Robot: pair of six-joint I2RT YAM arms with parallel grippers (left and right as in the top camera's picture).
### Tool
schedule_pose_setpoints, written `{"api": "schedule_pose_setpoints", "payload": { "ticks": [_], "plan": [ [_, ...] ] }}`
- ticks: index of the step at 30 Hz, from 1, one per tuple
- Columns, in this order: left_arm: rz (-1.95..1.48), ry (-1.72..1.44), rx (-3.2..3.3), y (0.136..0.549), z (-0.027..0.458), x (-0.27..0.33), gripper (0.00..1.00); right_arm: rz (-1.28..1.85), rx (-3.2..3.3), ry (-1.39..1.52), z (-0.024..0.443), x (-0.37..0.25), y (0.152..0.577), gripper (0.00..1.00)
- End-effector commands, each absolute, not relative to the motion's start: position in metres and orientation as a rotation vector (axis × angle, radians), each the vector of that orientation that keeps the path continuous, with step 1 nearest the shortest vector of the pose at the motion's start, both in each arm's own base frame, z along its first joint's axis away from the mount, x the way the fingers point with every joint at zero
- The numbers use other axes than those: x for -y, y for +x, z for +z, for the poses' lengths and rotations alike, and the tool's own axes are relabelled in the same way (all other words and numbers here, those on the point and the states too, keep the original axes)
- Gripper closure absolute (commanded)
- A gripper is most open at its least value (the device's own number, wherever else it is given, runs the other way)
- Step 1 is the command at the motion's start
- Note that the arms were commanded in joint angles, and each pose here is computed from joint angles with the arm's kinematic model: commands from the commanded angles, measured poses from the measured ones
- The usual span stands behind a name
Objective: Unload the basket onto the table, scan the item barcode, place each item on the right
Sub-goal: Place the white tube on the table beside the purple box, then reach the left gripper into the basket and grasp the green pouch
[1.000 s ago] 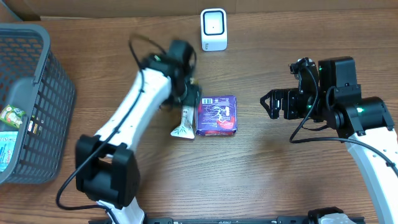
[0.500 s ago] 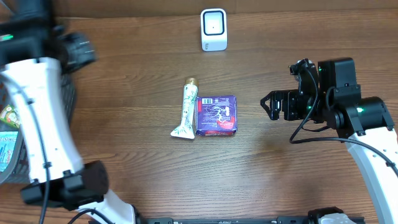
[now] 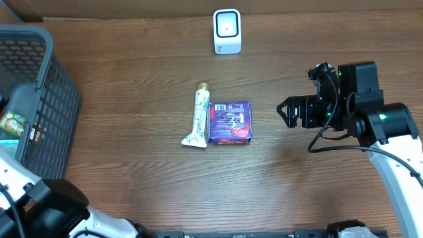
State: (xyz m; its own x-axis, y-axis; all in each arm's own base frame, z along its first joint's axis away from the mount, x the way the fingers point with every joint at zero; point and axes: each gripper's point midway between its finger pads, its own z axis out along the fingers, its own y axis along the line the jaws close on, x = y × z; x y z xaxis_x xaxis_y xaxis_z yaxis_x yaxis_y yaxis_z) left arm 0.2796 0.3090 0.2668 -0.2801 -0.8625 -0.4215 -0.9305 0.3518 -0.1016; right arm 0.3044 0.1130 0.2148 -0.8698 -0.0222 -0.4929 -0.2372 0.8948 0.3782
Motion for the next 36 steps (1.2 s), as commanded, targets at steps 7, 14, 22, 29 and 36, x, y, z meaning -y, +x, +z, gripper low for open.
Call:
{"api": "schedule_pose_setpoints", "payload": {
  "ticks": [7,14,22,29,36],
  "plan": [
    [0.1,-1.486,-2.255,0.304,0.183,-0.323,0.3,0.602,-2.551,-0.182,0.222,-0.112,0.307,0.0],
    [0.146,-1.47,-2.215,0.31,0.155,-0.336,0.22,0.602,-2.56,-0.18,0.221,-0.112,0.305,0.0],
    [0.201,-1.597,-2.186,0.301,0.129,-0.345,0.2,0.603,-2.565,-0.178,0.221,-0.112,0.304,0.0],
    [0.175,-1.674,-2.218,0.303,0.093,-0.346,0.21,0.603,-2.569,-0.177,0.22,-0.112,0.304,0.0],
    [0.166,-1.7,-2.257,0.308,0.055,-0.352,0.2,0.603,-2.572,-0.177,0.22,-0.112,0.303,0.0]
  ]
}}
